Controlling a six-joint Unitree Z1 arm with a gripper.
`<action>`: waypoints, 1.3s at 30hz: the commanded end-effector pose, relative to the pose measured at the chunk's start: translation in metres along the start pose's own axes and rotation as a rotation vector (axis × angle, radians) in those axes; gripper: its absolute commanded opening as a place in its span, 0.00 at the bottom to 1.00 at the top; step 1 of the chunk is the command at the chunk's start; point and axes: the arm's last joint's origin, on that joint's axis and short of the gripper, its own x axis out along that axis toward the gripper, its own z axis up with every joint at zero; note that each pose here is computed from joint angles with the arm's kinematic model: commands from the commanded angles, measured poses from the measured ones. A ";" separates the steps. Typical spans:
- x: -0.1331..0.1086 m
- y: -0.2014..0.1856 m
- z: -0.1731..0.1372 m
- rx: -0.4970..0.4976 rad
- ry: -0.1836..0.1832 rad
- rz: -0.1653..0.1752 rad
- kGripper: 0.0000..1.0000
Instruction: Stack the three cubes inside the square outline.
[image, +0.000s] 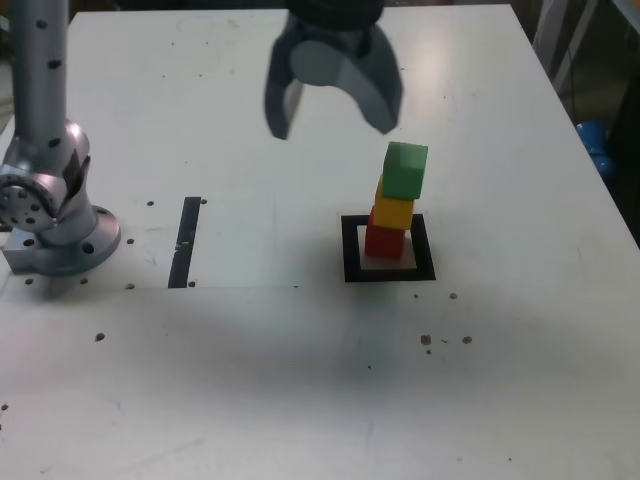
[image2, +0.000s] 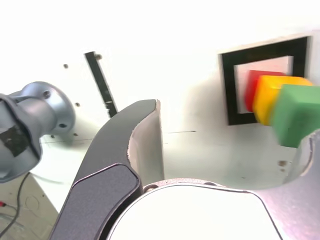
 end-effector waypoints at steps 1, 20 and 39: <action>0.002 0.000 -0.010 -0.011 0.007 0.001 1.00; 0.093 0.010 -0.080 -0.136 0.057 -0.094 1.00; 0.148 -0.002 -0.102 -0.104 0.089 -0.190 1.00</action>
